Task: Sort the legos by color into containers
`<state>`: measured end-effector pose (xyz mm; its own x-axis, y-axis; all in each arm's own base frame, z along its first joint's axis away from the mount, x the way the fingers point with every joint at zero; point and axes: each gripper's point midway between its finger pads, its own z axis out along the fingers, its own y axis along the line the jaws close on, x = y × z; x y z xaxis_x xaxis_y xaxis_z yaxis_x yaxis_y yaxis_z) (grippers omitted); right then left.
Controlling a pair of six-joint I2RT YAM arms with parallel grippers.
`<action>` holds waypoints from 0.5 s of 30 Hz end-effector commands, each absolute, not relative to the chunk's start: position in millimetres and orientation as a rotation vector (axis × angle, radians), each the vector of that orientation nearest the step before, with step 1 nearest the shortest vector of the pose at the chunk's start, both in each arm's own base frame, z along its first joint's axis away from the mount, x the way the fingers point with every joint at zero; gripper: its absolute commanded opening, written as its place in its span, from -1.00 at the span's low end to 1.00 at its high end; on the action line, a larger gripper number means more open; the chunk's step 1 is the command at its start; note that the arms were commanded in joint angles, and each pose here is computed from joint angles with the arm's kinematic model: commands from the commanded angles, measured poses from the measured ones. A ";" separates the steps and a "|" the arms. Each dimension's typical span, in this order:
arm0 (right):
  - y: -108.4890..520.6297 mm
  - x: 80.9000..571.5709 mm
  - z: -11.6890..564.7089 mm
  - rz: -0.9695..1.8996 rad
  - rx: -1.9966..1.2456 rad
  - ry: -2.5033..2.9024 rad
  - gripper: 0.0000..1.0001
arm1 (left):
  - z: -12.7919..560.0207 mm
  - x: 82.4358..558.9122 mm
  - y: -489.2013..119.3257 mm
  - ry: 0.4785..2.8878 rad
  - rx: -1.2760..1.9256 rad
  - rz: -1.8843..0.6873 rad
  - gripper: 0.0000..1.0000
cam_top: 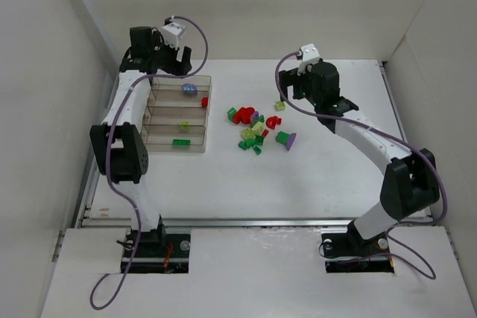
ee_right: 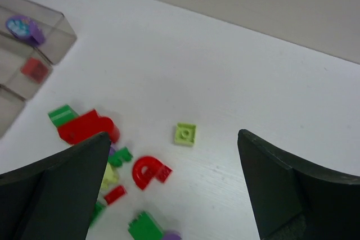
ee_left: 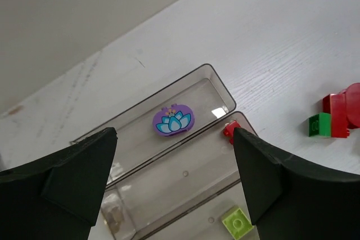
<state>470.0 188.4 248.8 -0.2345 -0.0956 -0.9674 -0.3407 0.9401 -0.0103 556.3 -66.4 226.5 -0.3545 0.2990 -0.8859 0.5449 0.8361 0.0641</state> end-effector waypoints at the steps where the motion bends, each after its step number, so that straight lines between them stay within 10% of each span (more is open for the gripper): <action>1: 169.8 449.4 209.5 0.170 -0.507 1.911 1.00 | 286.1 522.4 -71.6 1.865 0.705 -0.155 0.63; 15: 161.7 409.6 91.6 0.219 -1.309 2.070 0.67 | 288.3 412.1 -69.8 1.884 0.702 -0.179 0.63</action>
<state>404.6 152.8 66.8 -0.3760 -0.7257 -0.5762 -0.7999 0.5681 -0.1935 423.9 -70.8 284.4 -0.2742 0.3774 -0.8845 0.5427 0.8201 0.1817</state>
